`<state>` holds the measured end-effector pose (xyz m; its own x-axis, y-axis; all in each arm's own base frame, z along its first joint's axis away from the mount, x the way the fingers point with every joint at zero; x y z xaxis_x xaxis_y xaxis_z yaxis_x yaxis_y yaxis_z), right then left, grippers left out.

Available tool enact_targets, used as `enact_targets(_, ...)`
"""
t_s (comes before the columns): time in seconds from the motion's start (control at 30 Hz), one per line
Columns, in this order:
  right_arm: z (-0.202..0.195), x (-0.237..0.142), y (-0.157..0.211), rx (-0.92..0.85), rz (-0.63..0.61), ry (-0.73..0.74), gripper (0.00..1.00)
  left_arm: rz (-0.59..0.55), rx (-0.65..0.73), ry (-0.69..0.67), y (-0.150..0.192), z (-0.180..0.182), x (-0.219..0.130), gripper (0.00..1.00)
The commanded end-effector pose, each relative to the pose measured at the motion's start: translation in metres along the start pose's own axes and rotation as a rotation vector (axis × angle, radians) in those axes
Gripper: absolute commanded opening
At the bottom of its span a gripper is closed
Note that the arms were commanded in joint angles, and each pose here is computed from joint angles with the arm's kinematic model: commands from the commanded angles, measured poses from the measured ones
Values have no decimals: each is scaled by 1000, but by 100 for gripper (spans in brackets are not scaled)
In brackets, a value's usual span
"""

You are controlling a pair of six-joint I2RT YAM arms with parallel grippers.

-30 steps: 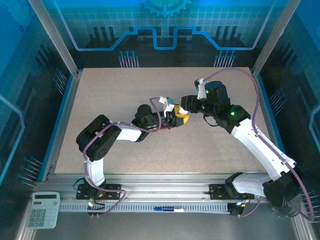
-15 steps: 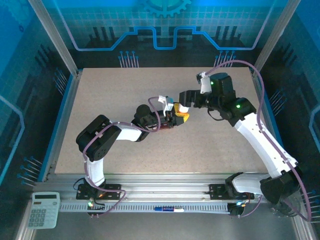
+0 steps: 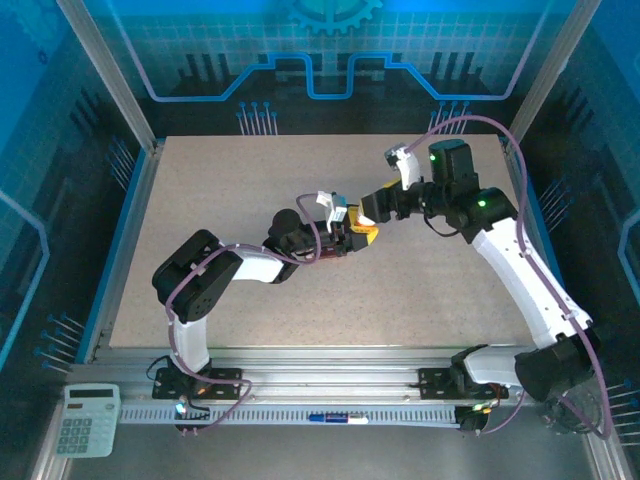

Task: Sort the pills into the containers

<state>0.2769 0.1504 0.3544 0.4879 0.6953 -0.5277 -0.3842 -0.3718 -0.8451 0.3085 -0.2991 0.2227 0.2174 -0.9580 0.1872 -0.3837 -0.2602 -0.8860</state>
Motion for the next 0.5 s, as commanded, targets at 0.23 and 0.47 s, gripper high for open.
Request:
enact_targets(0.23,-3,8,4,-8,17,-42,69,-51,53,45,-16,-10,4,0)
enact_targets(0.47,-6,13,5,11,30,-45,54,-54,53,48,-18,-10,5,0)
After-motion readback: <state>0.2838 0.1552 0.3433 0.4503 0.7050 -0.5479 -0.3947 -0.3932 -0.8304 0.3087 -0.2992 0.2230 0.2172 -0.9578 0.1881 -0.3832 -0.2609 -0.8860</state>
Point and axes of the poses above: each hand's point on the last joint's axis, 136 mm out from that joint toward the fingers, its own x axis out along the fingers, its own z axis along the line the jaws close on, y = z × x, the point moved 8 cm from there along -x, back along the fingers, and after that the axes turned 15 degrees about -x, right-handed, at the moved point
